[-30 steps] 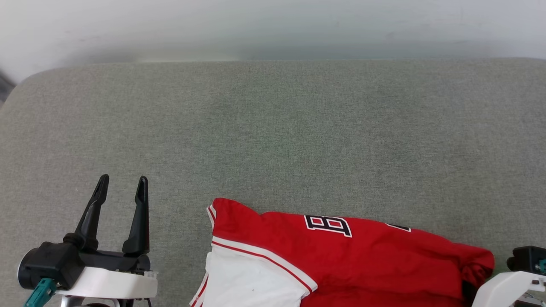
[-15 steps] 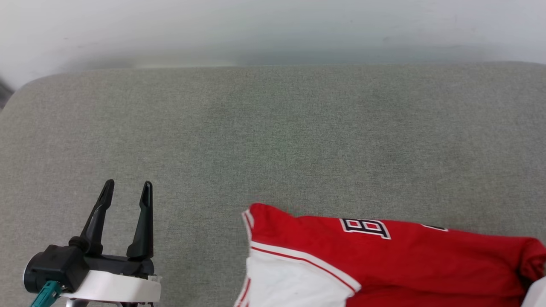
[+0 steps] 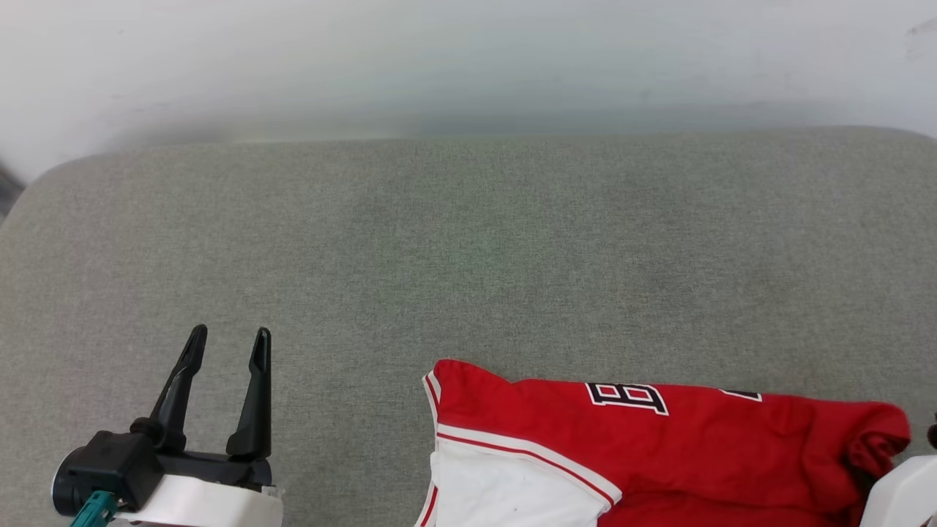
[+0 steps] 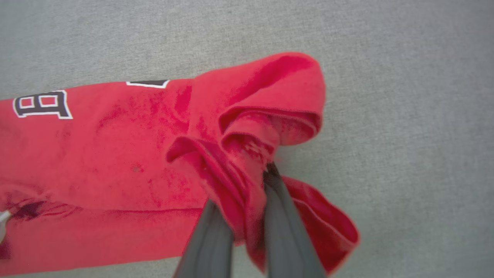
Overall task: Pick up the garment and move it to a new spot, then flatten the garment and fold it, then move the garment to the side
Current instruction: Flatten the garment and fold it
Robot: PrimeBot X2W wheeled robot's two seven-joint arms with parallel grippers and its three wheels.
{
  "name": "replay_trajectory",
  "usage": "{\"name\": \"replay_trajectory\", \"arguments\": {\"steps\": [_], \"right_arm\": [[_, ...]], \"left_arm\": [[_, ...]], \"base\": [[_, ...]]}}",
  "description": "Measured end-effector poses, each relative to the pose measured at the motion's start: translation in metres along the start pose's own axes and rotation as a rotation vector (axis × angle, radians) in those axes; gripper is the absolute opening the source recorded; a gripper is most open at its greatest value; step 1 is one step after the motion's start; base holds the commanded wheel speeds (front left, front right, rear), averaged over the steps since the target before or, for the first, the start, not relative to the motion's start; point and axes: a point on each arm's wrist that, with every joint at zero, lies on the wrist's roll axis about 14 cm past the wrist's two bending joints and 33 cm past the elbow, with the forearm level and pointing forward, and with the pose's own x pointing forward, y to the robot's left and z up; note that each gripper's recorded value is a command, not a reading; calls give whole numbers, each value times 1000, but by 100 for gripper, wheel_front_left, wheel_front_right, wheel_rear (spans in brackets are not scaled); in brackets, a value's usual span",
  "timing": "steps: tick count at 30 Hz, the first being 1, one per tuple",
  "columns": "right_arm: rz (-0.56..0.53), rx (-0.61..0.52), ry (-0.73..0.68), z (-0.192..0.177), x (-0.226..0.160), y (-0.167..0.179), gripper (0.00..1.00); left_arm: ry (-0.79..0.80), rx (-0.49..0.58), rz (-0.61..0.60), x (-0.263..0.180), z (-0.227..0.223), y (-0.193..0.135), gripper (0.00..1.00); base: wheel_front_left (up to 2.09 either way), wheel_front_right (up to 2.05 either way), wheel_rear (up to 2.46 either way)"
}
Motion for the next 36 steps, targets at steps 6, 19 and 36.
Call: {"name": "replay_trajectory", "arguments": {"steps": [6, 19, 36], "right_arm": [[159, -23, 10, 7, -19, 52, 0], [582, -34, 83, 9, -39, 192, 0], [831, -58, 155, -14, -33, 280, 100]], "left_arm": [[15, -8, -16, -7, -3, -7, 100], [21, -14, -1, -13, -4, -3, 100], [20, 5, 76, -32, 2, 19, 100]], "base": [[0, 0, 0], [0, 0, 0], [0, 0, 0]]}}
